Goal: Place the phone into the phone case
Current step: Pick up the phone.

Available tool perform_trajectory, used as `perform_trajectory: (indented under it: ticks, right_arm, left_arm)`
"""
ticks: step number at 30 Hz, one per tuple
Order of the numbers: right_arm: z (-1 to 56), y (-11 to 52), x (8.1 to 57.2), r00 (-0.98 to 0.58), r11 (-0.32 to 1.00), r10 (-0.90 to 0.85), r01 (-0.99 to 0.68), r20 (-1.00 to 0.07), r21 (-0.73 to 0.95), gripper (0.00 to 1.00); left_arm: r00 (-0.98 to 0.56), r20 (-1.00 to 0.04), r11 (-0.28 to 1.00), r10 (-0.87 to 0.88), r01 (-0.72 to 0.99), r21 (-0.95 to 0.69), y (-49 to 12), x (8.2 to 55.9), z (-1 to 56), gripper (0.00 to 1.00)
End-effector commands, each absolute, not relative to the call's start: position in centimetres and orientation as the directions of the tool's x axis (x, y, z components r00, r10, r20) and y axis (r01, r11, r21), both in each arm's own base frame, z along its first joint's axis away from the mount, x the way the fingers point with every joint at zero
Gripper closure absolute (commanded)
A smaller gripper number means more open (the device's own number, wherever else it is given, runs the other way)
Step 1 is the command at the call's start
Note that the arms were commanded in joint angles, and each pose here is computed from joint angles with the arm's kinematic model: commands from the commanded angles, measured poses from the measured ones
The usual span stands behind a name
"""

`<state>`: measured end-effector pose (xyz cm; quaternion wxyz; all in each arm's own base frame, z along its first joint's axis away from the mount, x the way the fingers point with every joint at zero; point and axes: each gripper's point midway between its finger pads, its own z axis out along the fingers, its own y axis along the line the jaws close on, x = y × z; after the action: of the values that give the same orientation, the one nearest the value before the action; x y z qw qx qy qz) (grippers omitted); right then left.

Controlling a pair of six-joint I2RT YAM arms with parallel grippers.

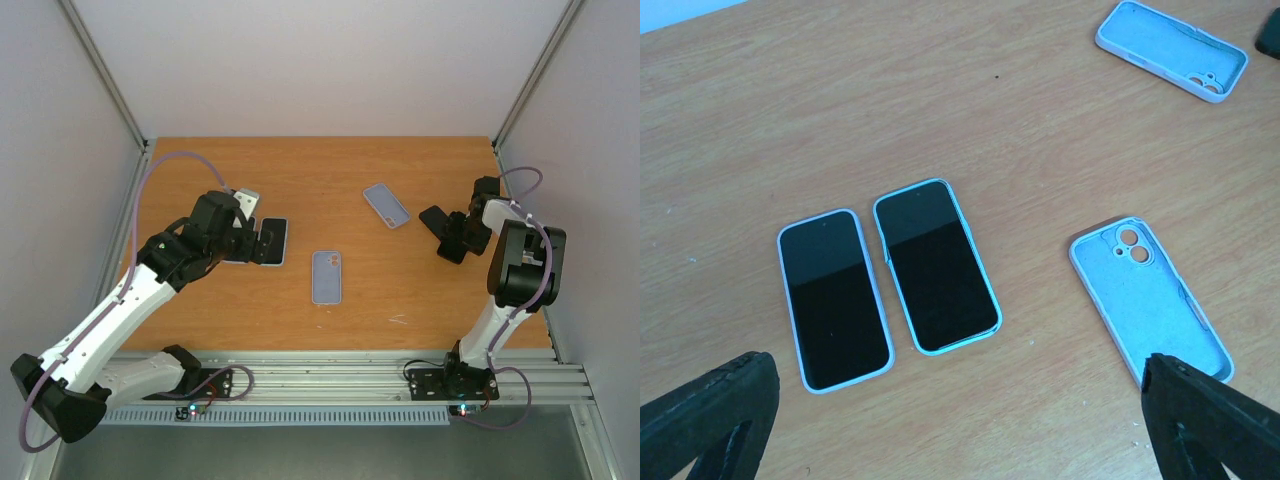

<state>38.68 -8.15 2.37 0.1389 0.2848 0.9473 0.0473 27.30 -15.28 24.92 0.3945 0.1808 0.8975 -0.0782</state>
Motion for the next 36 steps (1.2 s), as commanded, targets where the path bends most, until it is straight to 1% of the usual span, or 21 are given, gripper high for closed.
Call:
perform_trajectory:
  ticks: [1,8,12,17,25,26,32,36]
  right_arm:
    - [2.6,-7.0,36.4,-0.801,0.821,0.569,0.538,-0.186,0.193,0.44]
    - [4.9,-5.0,35.7,-0.798,0.822,0.560,0.501,-0.223,0.272,0.52]
    - [6.6,-3.4,35.5,-0.795,0.823,0.550,0.463,-0.257,0.329,0.55]
    - [9.0,-0.6,35.2,-0.804,0.836,0.509,0.375,-0.308,0.401,0.58]
    - [13.1,5.5,34.0,-0.816,0.870,0.376,0.147,-0.439,0.471,0.60]
    - [13.4,7.0,33.6,-0.823,0.874,0.340,0.097,-0.456,0.476,0.61]
    - [16.2,11.9,32.5,-0.800,0.849,0.243,-0.098,-0.549,0.519,0.61]
    - [18.1,15.2,31.4,-0.775,0.822,0.177,-0.222,-0.606,0.525,0.61]
  left_arm:
    - [-0.586,-0.781,0.932,0.216,0.361,-0.013,-14.9,27.5,26.6,0.01]
    - [-0.585,-0.798,0.945,0.146,0.321,-0.063,-14.8,27.6,28.0,0.01]
    - [-0.601,-0.794,0.943,0.088,0.306,-0.127,-15.2,27.4,28.4,0.01]
    - [-0.634,-0.774,0.919,0.001,0.307,-0.249,-16.4,26.8,28.1,0.01]
    - [-0.678,-0.726,0.819,-0.112,0.351,-0.454,-19.2,25.5,28.1,0.01]
    - [-0.682,-0.722,0.805,-0.119,0.360,-0.472,-19.5,25.4,28.1,0.01]
    - [-0.715,-0.683,0.717,-0.147,0.399,-0.572,-21.7,25.1,27.5,0.01]
    - [-0.740,-0.657,0.663,-0.143,0.421,-0.619,-23.0,24.9,27.0,0.03]
